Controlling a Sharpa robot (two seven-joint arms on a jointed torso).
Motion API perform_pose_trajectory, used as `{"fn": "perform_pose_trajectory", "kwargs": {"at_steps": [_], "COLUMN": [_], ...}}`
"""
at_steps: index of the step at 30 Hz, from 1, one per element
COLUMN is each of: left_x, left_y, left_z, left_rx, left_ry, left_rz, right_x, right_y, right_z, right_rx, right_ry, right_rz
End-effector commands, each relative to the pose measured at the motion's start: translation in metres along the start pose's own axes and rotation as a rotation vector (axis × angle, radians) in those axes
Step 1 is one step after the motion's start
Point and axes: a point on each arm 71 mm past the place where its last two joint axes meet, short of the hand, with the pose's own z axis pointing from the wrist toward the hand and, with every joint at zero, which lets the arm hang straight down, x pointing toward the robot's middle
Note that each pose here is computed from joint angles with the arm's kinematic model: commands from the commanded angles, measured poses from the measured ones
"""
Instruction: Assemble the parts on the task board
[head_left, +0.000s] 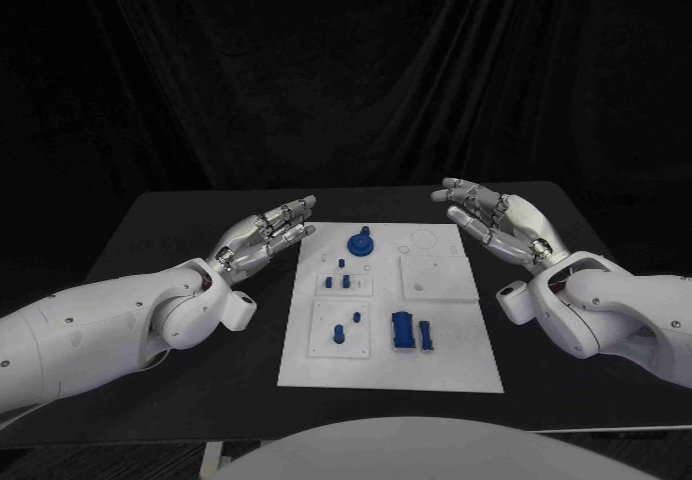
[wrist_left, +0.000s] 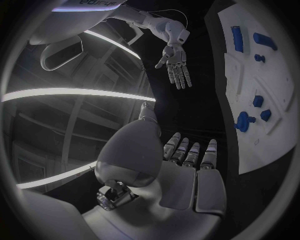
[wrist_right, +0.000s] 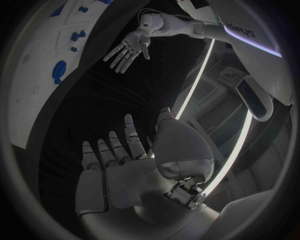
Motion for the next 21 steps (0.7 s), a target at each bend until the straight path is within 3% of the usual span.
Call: {"fn": "perform_pose_trajectory", "kwargs": {"at_steps": [1,4,5,9,13,17,21], "left_x": [-0.0006,-0.0002,-0.0007,-0.0006,-0.0001,0.0007,0.0017], "left_y": [-0.0109,-0.0108,-0.0001,-0.0012,-0.0046,-0.0096,-0.0171], "left_z": [-0.0007,-0.0003,-0.0003,0.0014,0.006,0.0123,0.0204], "left_rx": [0.155,0.154,0.0,0.002,0.007,0.011,0.011], "left_ry": [-0.026,-0.024,-0.009,-0.026,-0.078,-0.155,-0.271], "left_rz": [0.011,0.009,0.006,0.011,0.022,0.036,0.05], "right_x": [-0.003,-0.002,-0.002,-0.001,0.003,0.011,0.023], "right_y": [0.001,0.002,-0.002,-0.002,-0.003,-0.004,-0.004], "right_z": [0.002,0.003,0.002,0.007,0.021,0.042,0.066], "right_rx": [-0.032,-0.046,0.005,0.013,0.039,0.083,0.151], "right_ry": [-0.026,-0.014,-0.016,-0.035,-0.089,-0.166,-0.262], "right_rz": [0.178,0.173,0.083,0.093,0.127,0.183,0.265]}}
